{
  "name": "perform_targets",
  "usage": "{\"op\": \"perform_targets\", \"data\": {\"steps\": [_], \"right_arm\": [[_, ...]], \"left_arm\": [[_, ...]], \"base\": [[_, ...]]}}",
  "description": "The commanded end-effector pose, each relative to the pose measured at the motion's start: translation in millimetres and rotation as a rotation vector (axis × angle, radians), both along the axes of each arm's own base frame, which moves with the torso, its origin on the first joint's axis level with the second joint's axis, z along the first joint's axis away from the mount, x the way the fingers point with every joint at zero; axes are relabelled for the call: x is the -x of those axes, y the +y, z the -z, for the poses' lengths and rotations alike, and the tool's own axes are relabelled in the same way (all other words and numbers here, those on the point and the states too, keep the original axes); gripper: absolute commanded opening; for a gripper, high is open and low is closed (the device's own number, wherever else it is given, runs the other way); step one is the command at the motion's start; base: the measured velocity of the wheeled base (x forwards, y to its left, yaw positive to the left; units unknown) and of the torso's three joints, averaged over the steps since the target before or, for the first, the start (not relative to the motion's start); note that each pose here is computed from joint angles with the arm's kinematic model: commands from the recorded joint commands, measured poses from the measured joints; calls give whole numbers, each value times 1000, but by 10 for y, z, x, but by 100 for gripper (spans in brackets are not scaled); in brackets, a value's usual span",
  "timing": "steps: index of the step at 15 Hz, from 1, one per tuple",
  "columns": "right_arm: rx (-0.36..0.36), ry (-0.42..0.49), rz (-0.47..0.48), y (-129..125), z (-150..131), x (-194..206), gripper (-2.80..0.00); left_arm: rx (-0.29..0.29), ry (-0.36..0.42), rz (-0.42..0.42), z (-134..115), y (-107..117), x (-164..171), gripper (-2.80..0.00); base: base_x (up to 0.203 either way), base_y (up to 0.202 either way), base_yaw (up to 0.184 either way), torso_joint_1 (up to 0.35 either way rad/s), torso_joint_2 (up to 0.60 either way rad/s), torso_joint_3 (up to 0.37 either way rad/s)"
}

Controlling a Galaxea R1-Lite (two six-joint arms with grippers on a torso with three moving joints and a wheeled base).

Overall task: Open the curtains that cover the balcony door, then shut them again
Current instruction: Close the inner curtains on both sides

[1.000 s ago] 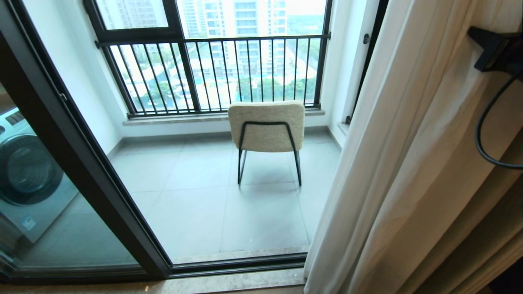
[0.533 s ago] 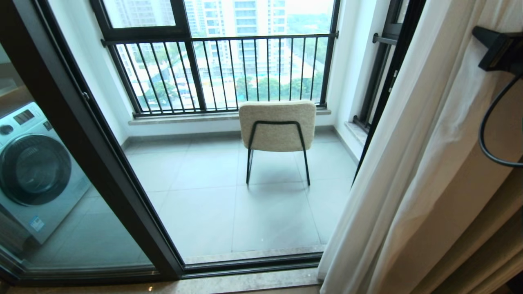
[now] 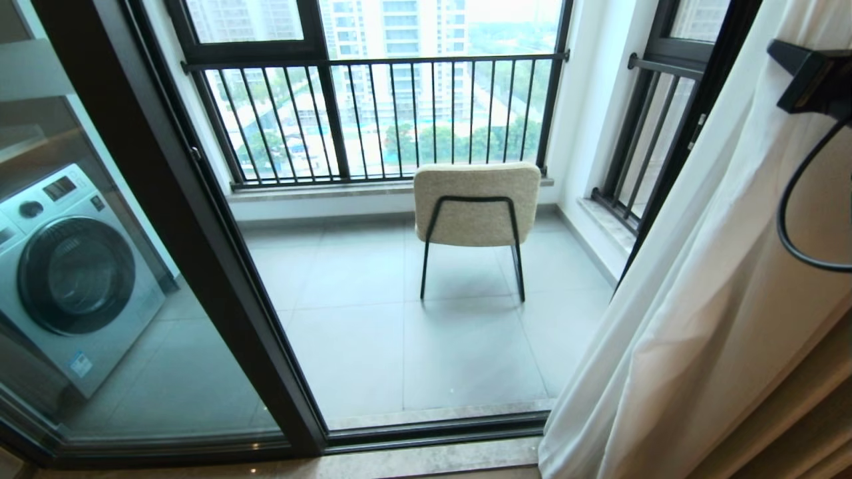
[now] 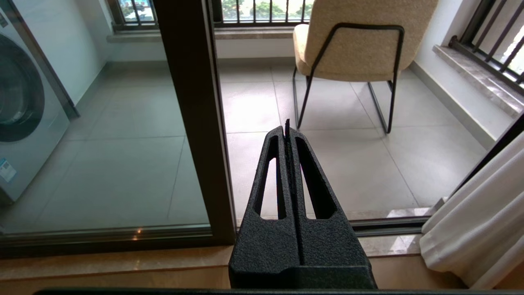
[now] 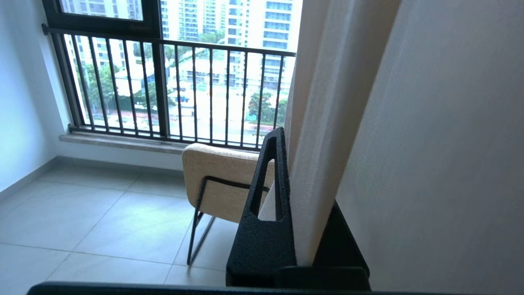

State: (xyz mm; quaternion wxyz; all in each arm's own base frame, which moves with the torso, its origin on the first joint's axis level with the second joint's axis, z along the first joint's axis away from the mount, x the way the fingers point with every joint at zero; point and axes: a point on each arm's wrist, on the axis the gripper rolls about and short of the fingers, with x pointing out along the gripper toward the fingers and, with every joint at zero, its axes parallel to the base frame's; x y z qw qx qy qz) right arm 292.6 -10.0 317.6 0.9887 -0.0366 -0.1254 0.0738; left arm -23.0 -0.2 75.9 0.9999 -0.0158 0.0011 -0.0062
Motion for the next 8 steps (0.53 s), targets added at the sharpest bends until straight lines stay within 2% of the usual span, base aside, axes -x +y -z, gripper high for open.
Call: {"op": "perform_targets", "data": {"steps": [1,8], "right_arm": [[1,-3,-2,2,-1,-3,-280],[1,-19,-52,153,-41,-64,-280]], "left_arm": [[1,0,0,0,0,0,-280],[1,0,0,0,0,0,-280]], "base": [[0,192,4,4,2,2],[0,187,3,4,2,1]]}}
